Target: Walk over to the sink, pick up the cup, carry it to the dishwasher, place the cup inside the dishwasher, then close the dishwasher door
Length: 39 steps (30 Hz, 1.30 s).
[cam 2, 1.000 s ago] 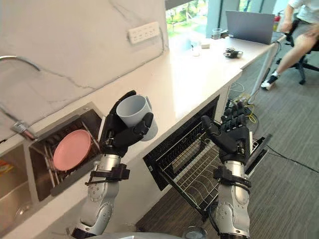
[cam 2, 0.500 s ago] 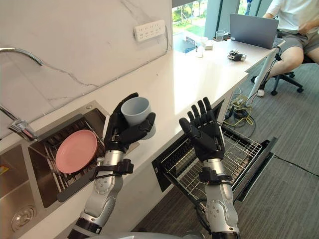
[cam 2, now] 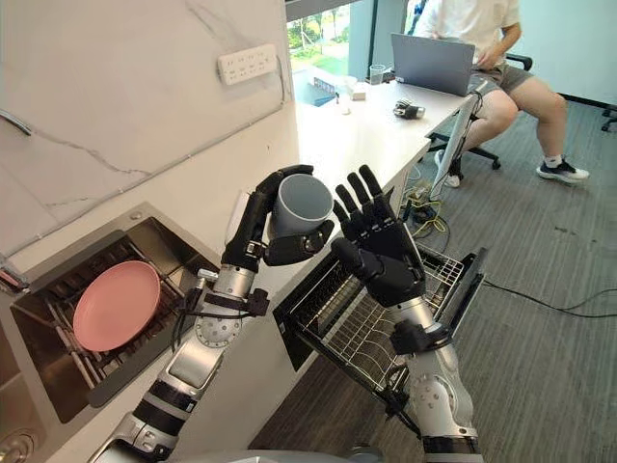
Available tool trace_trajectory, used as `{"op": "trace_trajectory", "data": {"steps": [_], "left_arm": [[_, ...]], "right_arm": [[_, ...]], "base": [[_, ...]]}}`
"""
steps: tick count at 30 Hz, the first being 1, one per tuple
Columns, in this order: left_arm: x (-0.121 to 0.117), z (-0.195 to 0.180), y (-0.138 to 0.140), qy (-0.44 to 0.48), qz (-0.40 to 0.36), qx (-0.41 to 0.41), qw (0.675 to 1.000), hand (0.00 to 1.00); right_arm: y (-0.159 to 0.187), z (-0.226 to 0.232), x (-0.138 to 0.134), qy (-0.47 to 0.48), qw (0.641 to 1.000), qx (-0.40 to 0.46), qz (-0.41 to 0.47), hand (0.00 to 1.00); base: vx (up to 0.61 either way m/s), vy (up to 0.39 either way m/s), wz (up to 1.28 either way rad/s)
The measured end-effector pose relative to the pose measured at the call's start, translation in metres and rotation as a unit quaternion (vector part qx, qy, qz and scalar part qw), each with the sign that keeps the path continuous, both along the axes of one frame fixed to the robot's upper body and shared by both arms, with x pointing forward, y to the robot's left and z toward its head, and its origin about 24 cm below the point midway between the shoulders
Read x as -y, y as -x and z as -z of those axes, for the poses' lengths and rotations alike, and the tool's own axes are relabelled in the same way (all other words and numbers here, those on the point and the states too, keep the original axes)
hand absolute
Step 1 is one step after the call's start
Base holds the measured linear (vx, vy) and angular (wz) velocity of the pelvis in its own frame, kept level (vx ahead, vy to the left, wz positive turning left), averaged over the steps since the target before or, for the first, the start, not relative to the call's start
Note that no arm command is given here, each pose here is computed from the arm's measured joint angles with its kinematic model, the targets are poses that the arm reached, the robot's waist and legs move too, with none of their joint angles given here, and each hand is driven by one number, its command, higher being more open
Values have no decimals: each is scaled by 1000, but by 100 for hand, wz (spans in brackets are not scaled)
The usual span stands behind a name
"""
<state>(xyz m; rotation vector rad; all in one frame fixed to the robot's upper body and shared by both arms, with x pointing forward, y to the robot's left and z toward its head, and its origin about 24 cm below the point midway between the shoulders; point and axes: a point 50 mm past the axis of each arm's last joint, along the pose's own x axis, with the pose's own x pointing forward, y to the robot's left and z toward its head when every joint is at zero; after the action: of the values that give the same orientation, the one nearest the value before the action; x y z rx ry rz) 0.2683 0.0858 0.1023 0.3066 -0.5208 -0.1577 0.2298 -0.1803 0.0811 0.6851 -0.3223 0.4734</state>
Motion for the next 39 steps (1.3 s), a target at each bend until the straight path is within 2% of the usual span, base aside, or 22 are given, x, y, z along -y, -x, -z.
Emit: {"op": "trace_trajectory", "data": {"steps": [8, 14, 32, 39], "left_arm": [[3, 2, 1, -22, -13, 6, 1000, 0], [8, 5, 2, -23, -18, -2, 1000, 0], [22, 11, 7, -43, 5, -20, 999, 0], [23, 12, 7, -45, 8, -21, 999, 0]], "right_arm": [[-3, 2, 13, 107, 988, -39, 108, 100], [-4, -3, 15, 124, 981, -44, 143, 100], [-14, -10, -20, 142, 986, -49, 68, 100], [-19, -5, -27, 209, 972, -61, 85, 100]], "base": [[4, -12, -3], [-17, 7, 3], [-9, 1, 4], [0, 0, 0]]}}
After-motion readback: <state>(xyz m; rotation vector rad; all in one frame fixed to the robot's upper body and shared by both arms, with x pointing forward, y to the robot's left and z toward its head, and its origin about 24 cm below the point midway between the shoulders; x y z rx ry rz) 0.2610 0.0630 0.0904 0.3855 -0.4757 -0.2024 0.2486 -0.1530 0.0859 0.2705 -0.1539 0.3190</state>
